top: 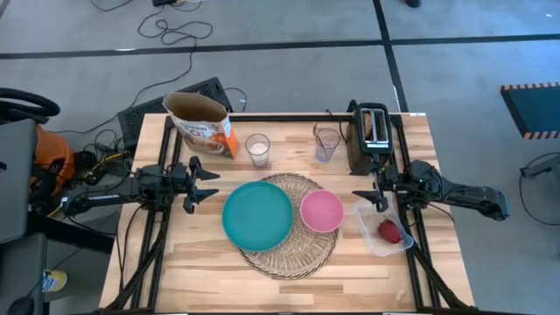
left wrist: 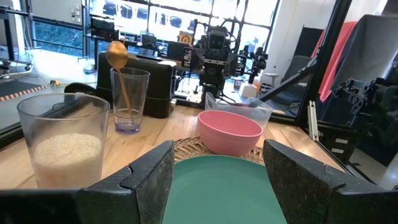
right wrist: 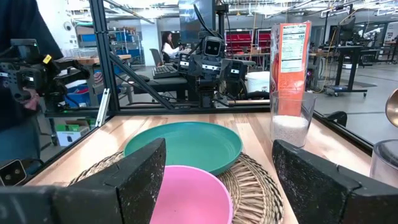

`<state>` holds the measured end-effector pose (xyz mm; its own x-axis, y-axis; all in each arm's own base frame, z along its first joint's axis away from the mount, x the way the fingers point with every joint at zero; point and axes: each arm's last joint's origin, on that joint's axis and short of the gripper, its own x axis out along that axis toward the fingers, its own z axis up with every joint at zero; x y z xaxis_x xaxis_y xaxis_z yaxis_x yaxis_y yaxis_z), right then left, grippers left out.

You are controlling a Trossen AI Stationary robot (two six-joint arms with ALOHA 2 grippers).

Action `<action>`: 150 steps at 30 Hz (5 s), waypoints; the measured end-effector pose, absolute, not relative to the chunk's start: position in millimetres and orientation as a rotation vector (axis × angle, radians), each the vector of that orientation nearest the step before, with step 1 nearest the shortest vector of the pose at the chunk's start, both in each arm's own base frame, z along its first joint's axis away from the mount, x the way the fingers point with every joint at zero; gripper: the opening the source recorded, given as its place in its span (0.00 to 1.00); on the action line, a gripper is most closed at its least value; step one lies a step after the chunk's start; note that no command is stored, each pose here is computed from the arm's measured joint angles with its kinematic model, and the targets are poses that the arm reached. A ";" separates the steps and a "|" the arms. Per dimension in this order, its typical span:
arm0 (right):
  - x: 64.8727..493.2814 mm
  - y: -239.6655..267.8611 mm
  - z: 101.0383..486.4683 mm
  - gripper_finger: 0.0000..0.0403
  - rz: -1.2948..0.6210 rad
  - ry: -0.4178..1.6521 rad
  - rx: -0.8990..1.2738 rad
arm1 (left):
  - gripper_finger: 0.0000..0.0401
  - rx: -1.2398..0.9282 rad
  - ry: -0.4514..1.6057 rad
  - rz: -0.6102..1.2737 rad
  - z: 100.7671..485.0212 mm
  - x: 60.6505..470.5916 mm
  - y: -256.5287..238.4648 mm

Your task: Arrange a breakfast setting

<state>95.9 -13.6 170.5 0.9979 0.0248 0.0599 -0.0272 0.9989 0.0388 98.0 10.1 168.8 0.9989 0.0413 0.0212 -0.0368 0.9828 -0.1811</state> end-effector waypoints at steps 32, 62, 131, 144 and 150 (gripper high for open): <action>95.9 -13.6 170.6 0.79 0.025 -0.060 0.040 | 0.58 -0.977 -0.354 0.175 192.4 93.3 17.3; 95.6 -13.5 174.6 0.79 0.042 -0.097 0.333 | 0.58 -0.462 0.153 0.528 414.8 118.4 29.5; 94.7 -13.3 176.6 0.79 0.052 -0.063 0.760 | 0.01 -0.421 1.296 0.602 340.3 224.2 154.8; 94.7 -13.3 175.1 0.79 0.046 -0.047 0.764 | 0.00 -0.396 1.341 0.657 362.2 209.4 141.9; 94.8 -13.4 175.0 0.79 0.045 -0.046 0.765 | 0.00 -0.411 1.228 0.670 400.3 191.3 125.5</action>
